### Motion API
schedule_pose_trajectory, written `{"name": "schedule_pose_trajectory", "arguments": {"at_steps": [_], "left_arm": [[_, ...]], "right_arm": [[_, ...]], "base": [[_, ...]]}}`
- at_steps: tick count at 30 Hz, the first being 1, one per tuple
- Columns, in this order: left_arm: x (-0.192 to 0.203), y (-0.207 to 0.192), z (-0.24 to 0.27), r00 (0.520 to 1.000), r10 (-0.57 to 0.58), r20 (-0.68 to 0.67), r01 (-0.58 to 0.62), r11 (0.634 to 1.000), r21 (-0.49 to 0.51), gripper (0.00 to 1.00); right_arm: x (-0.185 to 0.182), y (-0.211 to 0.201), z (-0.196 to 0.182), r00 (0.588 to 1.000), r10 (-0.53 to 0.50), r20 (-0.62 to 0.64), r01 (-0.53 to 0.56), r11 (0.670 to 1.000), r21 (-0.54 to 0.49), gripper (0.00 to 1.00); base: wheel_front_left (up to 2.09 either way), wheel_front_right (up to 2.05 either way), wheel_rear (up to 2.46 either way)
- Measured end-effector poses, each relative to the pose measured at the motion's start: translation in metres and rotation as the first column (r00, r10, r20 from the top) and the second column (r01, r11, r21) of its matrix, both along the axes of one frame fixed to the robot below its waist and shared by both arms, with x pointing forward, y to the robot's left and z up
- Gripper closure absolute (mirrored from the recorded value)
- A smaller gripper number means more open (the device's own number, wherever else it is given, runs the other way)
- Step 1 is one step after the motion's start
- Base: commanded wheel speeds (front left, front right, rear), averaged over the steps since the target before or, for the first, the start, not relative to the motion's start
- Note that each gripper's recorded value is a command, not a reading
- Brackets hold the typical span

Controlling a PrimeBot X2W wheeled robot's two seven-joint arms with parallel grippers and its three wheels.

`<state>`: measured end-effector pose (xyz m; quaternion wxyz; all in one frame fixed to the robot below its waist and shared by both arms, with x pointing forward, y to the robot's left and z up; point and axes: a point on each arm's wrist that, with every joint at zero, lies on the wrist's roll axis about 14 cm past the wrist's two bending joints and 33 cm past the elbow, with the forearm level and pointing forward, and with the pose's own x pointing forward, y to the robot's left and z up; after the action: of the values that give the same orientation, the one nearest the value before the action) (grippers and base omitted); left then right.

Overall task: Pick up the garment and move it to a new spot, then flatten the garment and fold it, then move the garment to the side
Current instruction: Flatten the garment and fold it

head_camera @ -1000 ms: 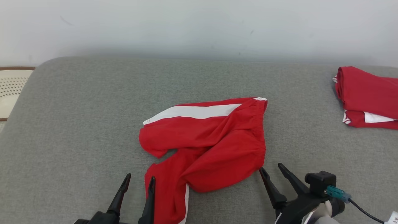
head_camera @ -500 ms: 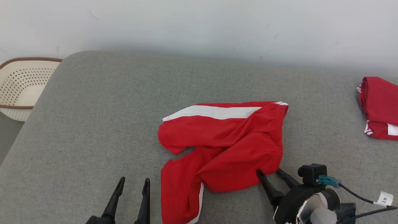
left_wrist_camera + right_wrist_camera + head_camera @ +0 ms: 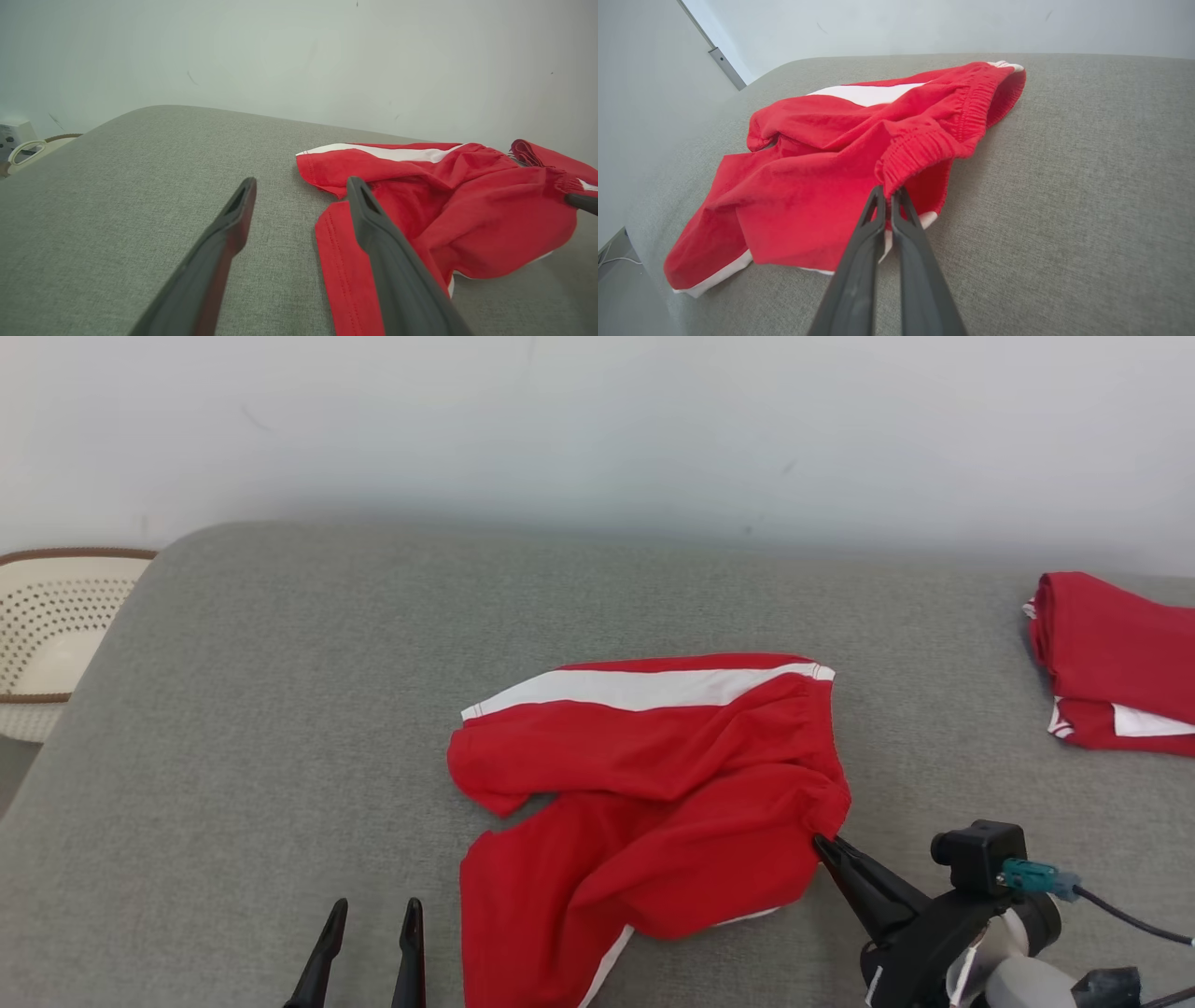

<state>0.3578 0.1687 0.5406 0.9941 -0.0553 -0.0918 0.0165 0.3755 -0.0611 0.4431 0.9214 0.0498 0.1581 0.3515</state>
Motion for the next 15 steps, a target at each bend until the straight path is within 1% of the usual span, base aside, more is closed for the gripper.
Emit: {"name": "schedule_pose_trajectory", "arguments": {"at_steps": [5, 10, 13, 15], "left_arm": [[0.001, -0.009, -0.004, 1.0, -0.024, -0.013, 0.023, 1.0, -0.013, 0.0], [0.004, -0.016, -0.004, 0.999, -0.046, -0.012, 0.046, 0.999, -0.02, 0.0], [0.005, -0.018, -0.005, 0.999, -0.049, -0.014, 0.049, 0.999, -0.023, 0.0], [0.006, -0.018, -0.006, 0.999, -0.049, -0.019, 0.048, 0.998, -0.026, 0.0]], "right_arm": [[-0.017, -0.017, 0.007, 0.999, 0.012, -0.051, -0.014, 1.0, -0.02, 1.0], [-0.039, -0.036, 0.005, 0.989, 0.013, -0.147, -0.021, 0.998, -0.052, 1.0], [-0.044, -0.044, 0.008, 0.984, 0.0, -0.177, -0.011, 0.998, -0.056, 1.0], [-0.04, -0.05, 0.01, 0.986, -0.016, -0.165, 0.003, 0.997, -0.078, 1.0]], "base": [[0.0, 0.0, 0.0], [0.0, 0.0, 0.0], [0.0, 0.0, 0.0], [0.0, 0.0, 0.0]]}}
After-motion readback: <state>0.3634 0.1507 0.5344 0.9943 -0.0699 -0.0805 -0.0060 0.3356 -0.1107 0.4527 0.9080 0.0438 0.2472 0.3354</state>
